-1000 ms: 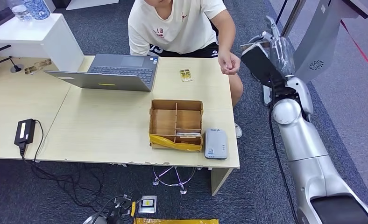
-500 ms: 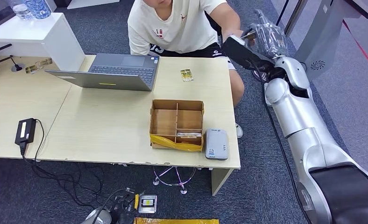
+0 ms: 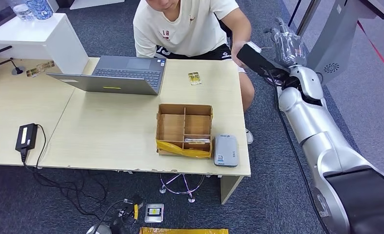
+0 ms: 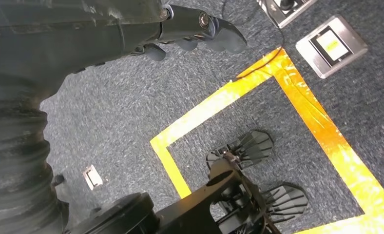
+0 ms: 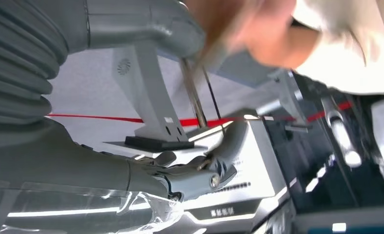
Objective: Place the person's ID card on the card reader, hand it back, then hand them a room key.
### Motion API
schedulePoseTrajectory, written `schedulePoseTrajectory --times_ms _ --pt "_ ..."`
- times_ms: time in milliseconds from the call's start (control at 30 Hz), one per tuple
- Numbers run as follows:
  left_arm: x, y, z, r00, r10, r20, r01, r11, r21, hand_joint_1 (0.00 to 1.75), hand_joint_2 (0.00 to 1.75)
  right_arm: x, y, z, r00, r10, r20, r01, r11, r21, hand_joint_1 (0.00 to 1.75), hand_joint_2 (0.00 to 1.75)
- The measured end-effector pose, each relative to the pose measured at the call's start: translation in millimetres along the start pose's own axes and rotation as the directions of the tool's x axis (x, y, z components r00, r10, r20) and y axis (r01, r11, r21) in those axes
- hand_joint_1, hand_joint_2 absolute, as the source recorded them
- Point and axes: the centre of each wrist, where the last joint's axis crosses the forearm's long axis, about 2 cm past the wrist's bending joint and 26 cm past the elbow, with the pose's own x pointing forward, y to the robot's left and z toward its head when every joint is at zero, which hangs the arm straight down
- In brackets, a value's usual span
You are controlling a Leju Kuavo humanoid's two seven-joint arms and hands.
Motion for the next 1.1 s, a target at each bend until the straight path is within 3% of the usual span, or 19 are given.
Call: schedulePoseTrajectory --times_ms 167,333,467,633,767,933,1100 --pt "-11 -2 -1 1.000 0.012 0.003 -0.012 1.000 0.007 0.00 1.75 -1 -5 -1 0.993 -0.095 0.077 0.102 0.991 -0.090 0.00 1.75" --pt "-25 -6 -2 1.000 0.019 0.021 -0.019 1.000 0.010 0.00 1.75 18 2 8 0.979 -0.203 0.030 0.201 0.979 0.041 0.00 1.75" --pt "-34 -8 -2 0.999 0.038 0.028 -0.038 0.999 0.016 0.00 1.75 37 19 43 0.969 -0.248 -0.012 0.245 0.947 0.208 0.00 1.75" --pt "-39 -8 -2 0.998 0.055 0.025 -0.055 0.998 0.021 0.00 1.75 54 19 78 0.953 -0.300 0.046 0.277 0.921 0.273 0.00 1.75" --pt "-34 -4 -2 0.996 0.087 0.029 -0.088 0.996 0.032 0.00 1.75 58 29 111 0.933 -0.359 0.033 0.310 0.847 0.432 0.00 1.75" --pt "-30 -1 -2 0.994 0.106 0.018 -0.106 0.994 0.035 0.00 1.75 55 57 151 0.923 -0.383 0.034 0.321 0.816 0.482 0.00 1.75" --pt "-31 -2 -2 0.994 0.105 0.007 -0.105 0.994 0.020 0.00 1.75 59 73 172 0.913 -0.406 0.041 0.323 0.780 0.536 0.00 1.75"
